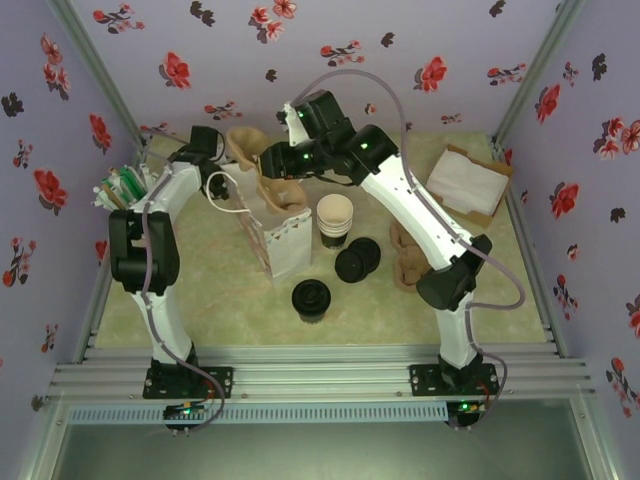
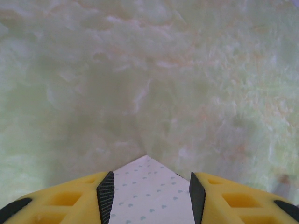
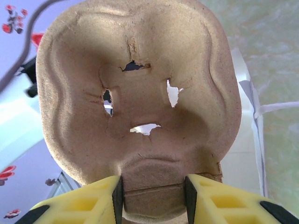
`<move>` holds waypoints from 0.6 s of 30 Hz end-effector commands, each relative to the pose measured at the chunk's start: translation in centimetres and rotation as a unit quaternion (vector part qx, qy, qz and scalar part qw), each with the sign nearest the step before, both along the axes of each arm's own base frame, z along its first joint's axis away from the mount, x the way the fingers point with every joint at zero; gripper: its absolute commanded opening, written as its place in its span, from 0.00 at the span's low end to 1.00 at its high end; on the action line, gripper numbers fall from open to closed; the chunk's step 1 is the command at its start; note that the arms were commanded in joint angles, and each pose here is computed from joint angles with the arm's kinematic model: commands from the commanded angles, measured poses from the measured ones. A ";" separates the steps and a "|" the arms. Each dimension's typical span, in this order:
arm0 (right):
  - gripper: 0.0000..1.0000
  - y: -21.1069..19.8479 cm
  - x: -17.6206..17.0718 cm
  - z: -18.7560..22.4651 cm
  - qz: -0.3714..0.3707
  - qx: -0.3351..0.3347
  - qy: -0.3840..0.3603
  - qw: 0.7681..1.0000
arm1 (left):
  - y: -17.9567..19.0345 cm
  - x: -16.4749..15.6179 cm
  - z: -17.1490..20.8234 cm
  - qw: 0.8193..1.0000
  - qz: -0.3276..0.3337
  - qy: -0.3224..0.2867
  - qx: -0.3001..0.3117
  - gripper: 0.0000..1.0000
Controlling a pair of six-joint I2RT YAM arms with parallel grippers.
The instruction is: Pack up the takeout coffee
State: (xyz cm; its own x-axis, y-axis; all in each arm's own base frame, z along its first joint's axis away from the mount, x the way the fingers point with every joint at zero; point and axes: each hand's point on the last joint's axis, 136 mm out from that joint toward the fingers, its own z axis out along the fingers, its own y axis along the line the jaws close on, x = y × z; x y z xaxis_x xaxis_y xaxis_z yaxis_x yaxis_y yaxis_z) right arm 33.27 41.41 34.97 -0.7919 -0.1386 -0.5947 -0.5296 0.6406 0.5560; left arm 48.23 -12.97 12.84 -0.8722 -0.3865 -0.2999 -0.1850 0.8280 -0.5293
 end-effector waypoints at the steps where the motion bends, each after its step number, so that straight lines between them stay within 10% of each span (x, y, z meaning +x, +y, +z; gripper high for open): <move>1: 0.40 -0.7 -1.4 1.4 0.003 0.011 0.002 1.000 | -1.4 -0.4 3.0 0.999 -0.009 -0.042 -0.024 0.48; 18: 0.40 -2.1 -3.1 0.5 0.002 -0.011 0.003 1.000 | -3.5 -3.1 2.7 0.997 -0.022 -0.053 -0.043 0.50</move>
